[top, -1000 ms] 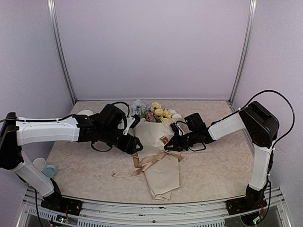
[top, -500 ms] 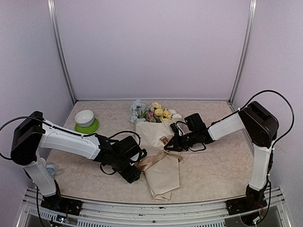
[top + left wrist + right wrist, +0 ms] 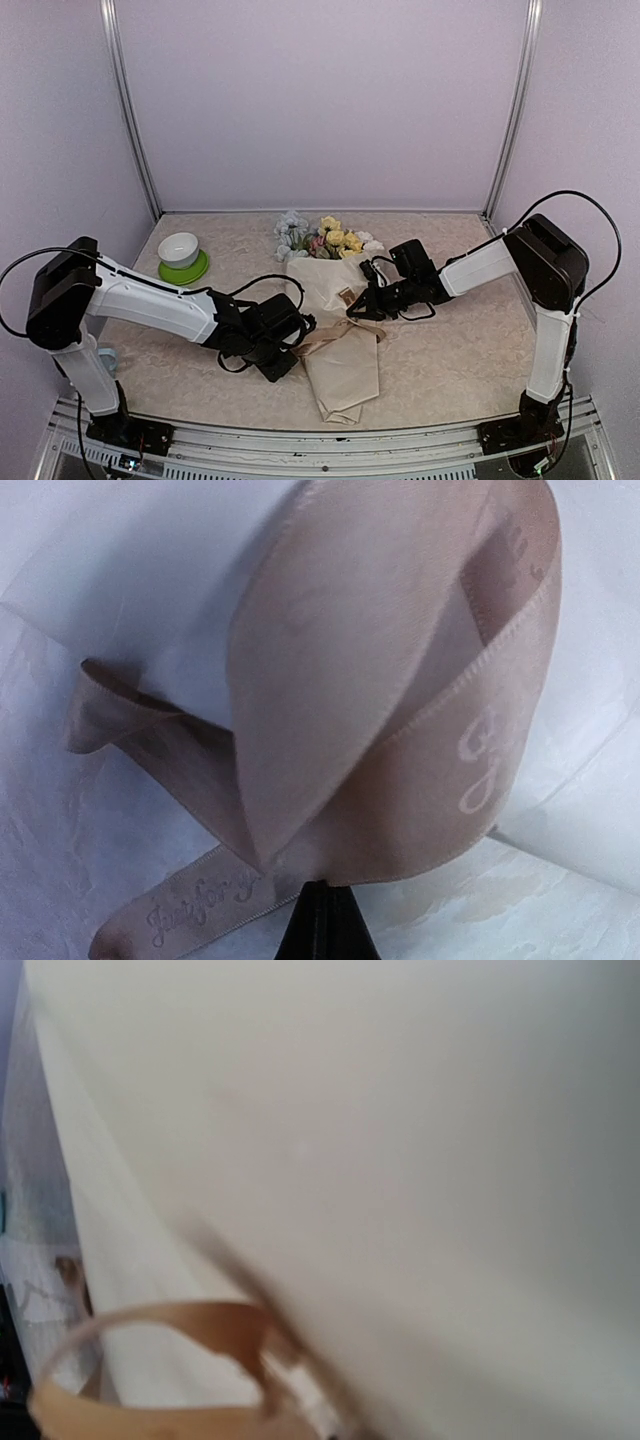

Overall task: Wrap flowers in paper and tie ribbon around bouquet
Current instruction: Tie the ribbon around the folded bouquet.

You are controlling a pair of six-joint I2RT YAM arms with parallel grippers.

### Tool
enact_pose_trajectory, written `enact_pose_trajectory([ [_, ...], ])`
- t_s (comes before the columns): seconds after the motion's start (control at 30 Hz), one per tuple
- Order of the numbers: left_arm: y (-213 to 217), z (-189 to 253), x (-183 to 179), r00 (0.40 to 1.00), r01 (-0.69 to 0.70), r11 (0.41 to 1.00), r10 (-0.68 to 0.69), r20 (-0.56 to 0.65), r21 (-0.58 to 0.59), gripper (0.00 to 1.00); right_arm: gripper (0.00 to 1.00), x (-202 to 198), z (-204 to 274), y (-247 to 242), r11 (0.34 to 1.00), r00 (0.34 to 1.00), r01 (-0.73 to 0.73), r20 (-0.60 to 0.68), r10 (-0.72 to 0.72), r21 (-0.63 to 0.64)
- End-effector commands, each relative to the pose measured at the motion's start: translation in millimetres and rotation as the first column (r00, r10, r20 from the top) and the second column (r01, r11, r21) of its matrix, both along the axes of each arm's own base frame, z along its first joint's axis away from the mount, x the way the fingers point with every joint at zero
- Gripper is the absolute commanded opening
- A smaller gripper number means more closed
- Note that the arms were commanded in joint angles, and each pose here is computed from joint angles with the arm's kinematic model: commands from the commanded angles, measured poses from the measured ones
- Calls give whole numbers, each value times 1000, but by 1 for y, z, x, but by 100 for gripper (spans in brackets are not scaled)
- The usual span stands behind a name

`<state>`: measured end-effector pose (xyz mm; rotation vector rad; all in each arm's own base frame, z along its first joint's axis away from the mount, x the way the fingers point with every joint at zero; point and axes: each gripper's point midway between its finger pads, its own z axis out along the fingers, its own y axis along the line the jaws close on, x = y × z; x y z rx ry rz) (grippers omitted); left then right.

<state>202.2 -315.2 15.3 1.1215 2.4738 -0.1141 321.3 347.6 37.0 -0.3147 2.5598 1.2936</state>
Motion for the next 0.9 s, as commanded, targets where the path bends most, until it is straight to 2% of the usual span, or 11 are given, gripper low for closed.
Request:
enact_pose_trajectory([
  [0.0, 17, 5, 7, 998, -52, 999, 51, 34, 5, 0, 0, -5, -10, -5, 999, 1000, 0, -22, -1, -36],
  [0.13, 24, 14, 9, 997, -69, 997, 70, 32, -28, 0, 0, -6, -10, -7, 999, 1000, 1, -22, -2, -37],
  [0.17, 23, 15, 8, 998, -51, 998, 52, 31, -34, 8, 0, -6, -10, -7, 999, 1000, 0, -22, -1, -37],
  [0.2, 22, 15, 6, 999, -27, 999, 28, 37, -34, 27, 0, -5, -10, -6, 999, 1000, 0, -21, -1, -37],
  [0.23, 21, 15, 5, 999, -12, 999, 13, 50, -31, 41, 0, -5, -10, -6, 999, 1000, 0, -20, -1, -36],
  [0.33, 21, 16, 8, 999, 1, 999, 1, 53, -51, 67, 0, -5, -9, -6, 999, 1000, -1, -19, 0, -35],
  [0.4, 20, 16, 14, 999, -6, 996, 10, 39, -88, 76, 0, -5, -8, -6, 999, 1000, -1, -17, 0, -37],
  [0.5, 21, 12, 24, 999, -25, 995, 28, 33, -97, 76, 0, -5, -8, -6, 999, 1000, -3, -18, 2, -36],
  [0.67, 23, -6, 36, 998, -63, 995, 63, -10, -78, 59, 0, -6, -8, -7, 999, 1000, -3, -17, 3, -40],
  [0.77, 10, -7, 30, 1000, -20, 995, 19, -10, -100, 59, 0, -5, -8, -8, 999, 1000, -1, -16, 0, -41],
  [0.87, 0, -4, 25, 1000, 22, 995, -20, 17, -99, 66, 0, -6, -9, -8, 999, 1000, -1, -19, 0, -43],
])
